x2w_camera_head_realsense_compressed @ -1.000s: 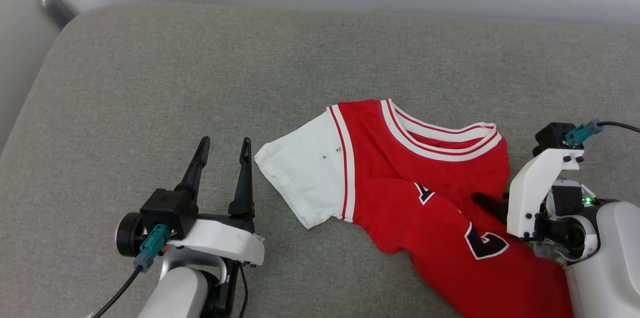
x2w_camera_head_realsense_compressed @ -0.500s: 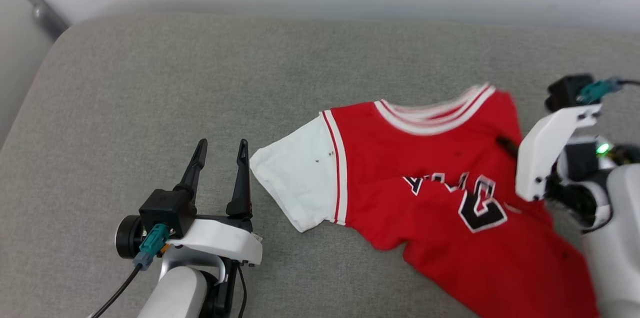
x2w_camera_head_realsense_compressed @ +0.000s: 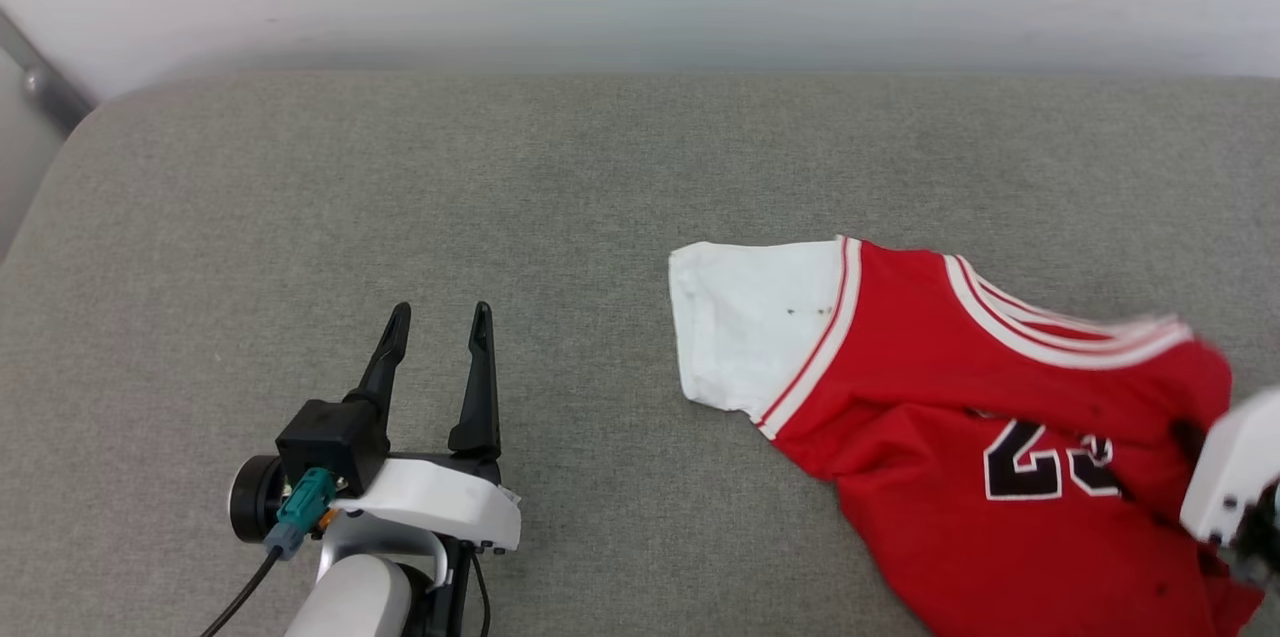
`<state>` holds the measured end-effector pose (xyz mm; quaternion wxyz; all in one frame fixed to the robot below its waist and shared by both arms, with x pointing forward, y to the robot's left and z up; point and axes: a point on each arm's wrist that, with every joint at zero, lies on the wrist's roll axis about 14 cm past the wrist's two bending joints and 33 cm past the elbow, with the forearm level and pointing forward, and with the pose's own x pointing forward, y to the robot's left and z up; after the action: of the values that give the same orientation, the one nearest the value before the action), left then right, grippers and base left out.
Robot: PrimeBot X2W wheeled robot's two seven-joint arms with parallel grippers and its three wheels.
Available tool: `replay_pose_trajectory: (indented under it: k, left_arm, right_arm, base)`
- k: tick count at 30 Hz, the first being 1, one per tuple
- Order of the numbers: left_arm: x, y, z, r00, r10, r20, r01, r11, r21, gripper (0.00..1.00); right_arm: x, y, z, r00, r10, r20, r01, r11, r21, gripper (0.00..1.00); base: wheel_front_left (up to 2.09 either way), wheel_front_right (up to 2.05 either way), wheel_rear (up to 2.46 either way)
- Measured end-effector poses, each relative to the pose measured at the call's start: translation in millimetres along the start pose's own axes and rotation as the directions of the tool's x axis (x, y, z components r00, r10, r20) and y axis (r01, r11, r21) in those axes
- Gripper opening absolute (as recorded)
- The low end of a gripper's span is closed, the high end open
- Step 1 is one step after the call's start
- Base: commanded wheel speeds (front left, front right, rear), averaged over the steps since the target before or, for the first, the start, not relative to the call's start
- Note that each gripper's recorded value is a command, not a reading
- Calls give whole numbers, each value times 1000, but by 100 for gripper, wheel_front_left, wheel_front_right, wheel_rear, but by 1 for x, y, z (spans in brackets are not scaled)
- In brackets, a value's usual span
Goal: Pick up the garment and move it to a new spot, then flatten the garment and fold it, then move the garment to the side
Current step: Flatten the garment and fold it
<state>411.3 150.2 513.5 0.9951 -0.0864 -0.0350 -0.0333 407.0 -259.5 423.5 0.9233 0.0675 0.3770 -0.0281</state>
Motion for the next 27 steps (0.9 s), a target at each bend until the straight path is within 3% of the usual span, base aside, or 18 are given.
replay_pose_trajectory:
  k: [1, 4, 8, 12, 16, 21, 27]
  left_arm:
    - [0, -1, -1, 1000, -2, -2, 2, 1000, -1, 100]
    - [1, 1, -3, 1000, -3, -11, 3, 1000, 1, 100]
    - [1, 0, -6, 1000, -7, -24, 8, 1000, 5, 100]
    - [0, -2, -5, 999, -15, -30, 15, 1000, 12, 100]
    - [-2, -2, -2, 999, -22, -28, 23, 1000, 21, 100]
    - [-8, -4, 1, 999, -30, -34, 31, 999, 29, 100]
    - [-15, -6, 5, 998, -38, -41, 40, 998, 44, 100]
  right_arm:
    - [0, -5, -13, 1000, -12, -9, 12, 999, 39, 100]
    - [0, -7, -33, 1000, -25, 12, 23, 993, 116, 100]
    - [-10, -14, -4, 972, -64, 224, 25, 985, 171, 100]
    - [-33, -20, 36, 891, -95, 443, 32, 988, 149, 100]
    - [-59, -6, 66, 789, -60, 611, 22, 997, 70, 100]
    - [-83, 22, 69, 722, 25, 691, -12, 1000, -23, 100]
    - [-102, 48, 50, 709, 95, 699, -65, 995, -70, 100]
  base:
    - [0, 0, 0]
    - [0, 0, 0]
    - [0, 0, 0]
    - [0, 0, 0]
    - [0, 0, 0]
    - [0, 0, 0]
    - [0, 0, 0]
